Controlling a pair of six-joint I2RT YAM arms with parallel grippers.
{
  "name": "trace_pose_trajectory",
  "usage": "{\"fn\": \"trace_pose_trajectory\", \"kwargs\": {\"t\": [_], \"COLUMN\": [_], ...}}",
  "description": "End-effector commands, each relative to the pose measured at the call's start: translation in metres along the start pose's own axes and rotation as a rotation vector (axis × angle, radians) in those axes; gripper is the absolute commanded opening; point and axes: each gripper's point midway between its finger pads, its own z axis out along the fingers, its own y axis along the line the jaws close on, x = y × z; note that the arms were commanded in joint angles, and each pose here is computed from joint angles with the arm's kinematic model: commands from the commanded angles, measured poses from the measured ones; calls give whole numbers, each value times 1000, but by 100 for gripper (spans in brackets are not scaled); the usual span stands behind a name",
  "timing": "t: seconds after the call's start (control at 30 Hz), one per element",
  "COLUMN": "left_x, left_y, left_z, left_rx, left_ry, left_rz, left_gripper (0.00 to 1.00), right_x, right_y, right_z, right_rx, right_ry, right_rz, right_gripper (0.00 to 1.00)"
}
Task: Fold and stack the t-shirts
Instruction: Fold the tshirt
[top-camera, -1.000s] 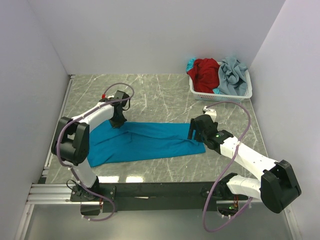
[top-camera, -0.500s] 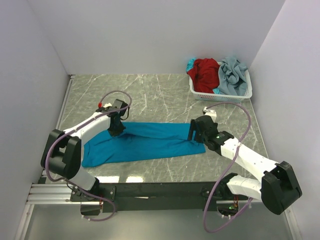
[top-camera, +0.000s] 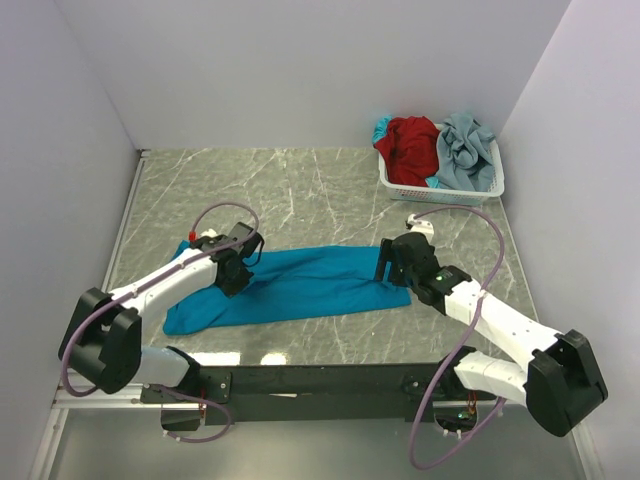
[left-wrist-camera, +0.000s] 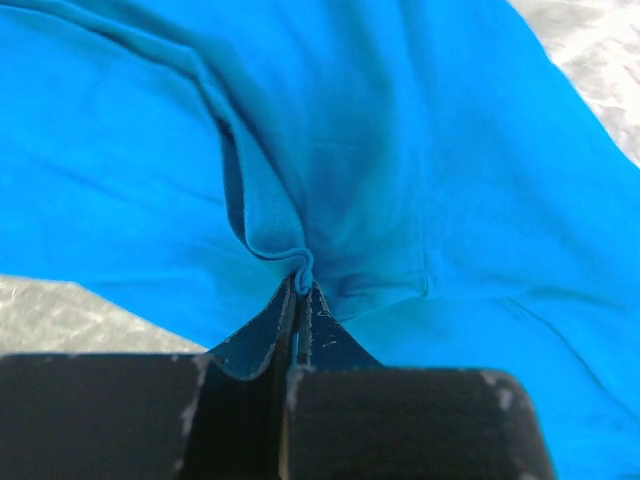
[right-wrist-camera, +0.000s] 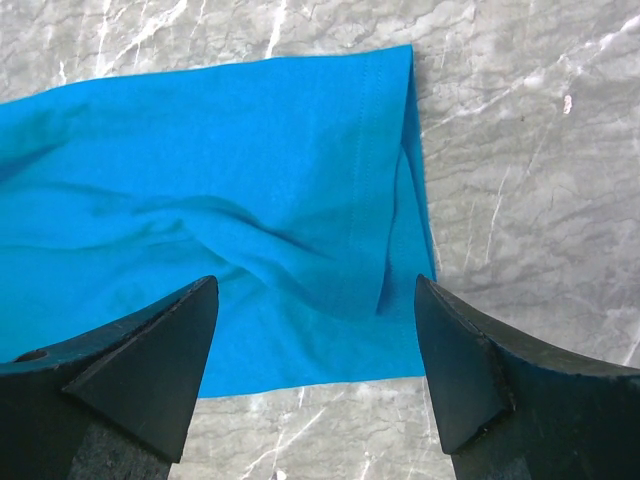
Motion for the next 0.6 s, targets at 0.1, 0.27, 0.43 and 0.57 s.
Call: {"fn": "trace_pose_trajectory", "kwargs": {"t": [0.1,0.27,0.43,0.57], "left_x": [-2,-3,-12,-23], "left_y": [14,10,5,5], "left_z": [-5,-6,-12,-16], "left_rx": [-36,-20,-19,-17], "left_ry": [-30,-31,-55,-101], "left_rz": [-90,-88,-70,-76], "left_gripper": [18,52,63,92], "right_x": [-7,-7,-6,-7], "right_y": [2,2,1,2], "right_z": [-3,-4,-3,-3], "right_rx": [-29,-34,-29,-27], "right_ry": [-40,-42,-36,-39], "right_rz": [10,10,7,6], "right_gripper": [85,85,85,85]}}
